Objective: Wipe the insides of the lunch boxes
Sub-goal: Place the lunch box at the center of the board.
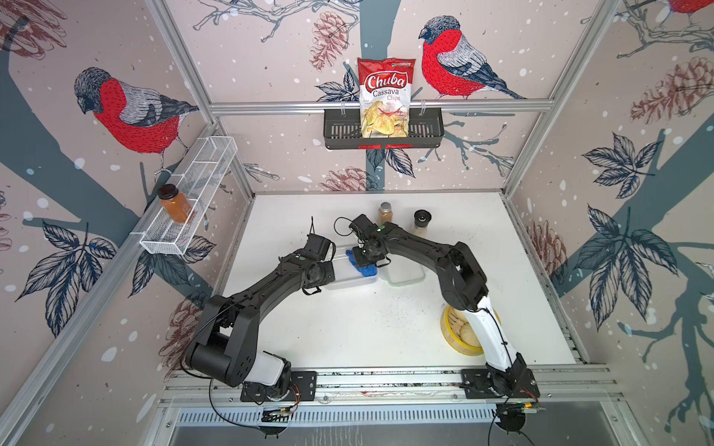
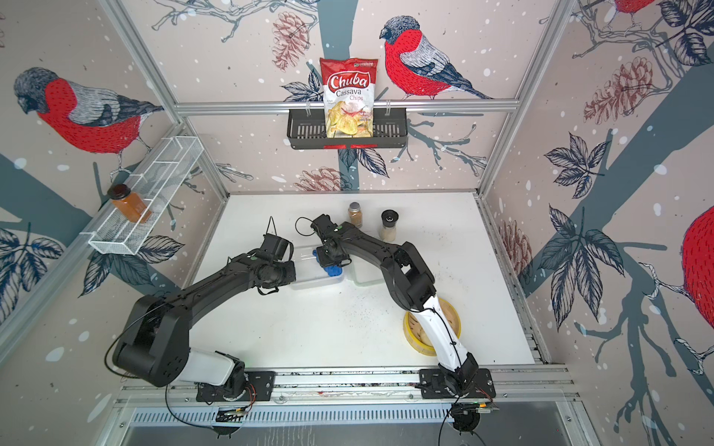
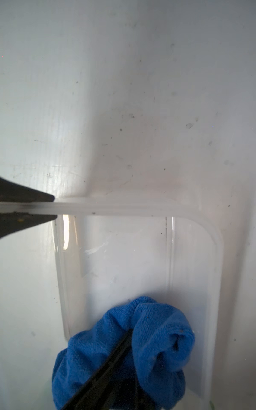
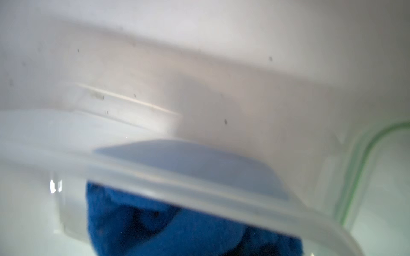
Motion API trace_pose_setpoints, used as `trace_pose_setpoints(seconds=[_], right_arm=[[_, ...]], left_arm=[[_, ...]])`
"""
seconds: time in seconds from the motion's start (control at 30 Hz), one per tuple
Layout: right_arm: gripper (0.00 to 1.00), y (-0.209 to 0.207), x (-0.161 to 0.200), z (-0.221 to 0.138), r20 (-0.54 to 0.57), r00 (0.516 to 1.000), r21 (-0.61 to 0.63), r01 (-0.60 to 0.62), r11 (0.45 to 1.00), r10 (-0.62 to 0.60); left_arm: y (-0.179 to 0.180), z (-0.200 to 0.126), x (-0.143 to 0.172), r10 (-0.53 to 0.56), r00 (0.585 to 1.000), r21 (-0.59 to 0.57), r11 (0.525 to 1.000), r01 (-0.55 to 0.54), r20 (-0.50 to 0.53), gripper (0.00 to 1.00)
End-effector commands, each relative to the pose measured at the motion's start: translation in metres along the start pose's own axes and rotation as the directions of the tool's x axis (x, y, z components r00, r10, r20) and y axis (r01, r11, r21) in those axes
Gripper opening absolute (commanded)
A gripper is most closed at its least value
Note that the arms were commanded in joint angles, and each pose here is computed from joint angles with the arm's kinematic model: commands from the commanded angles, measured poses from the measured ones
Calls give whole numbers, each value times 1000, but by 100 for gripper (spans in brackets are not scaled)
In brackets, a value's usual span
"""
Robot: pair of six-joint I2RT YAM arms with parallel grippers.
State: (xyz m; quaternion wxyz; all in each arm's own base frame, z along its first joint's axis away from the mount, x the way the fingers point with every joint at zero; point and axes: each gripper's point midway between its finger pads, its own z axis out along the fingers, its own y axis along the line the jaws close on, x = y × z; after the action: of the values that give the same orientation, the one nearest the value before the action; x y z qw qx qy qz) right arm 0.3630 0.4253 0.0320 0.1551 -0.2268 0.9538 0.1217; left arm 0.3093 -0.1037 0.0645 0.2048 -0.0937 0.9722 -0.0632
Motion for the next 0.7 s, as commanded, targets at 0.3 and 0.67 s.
trace_pose_setpoints(seconds=[0.3, 0.67], right_arm=[[0, 134, 22, 22, -41, 995, -408, 70, 910, -95], [0, 145, 8, -37, 10, 998, -532, 64, 844, -69]], left_arm=[[4, 2, 1, 23, 1000, -27, 999, -23, -17, 0], [4, -8, -11, -3, 1000, -38, 999, 4, 27, 48]])
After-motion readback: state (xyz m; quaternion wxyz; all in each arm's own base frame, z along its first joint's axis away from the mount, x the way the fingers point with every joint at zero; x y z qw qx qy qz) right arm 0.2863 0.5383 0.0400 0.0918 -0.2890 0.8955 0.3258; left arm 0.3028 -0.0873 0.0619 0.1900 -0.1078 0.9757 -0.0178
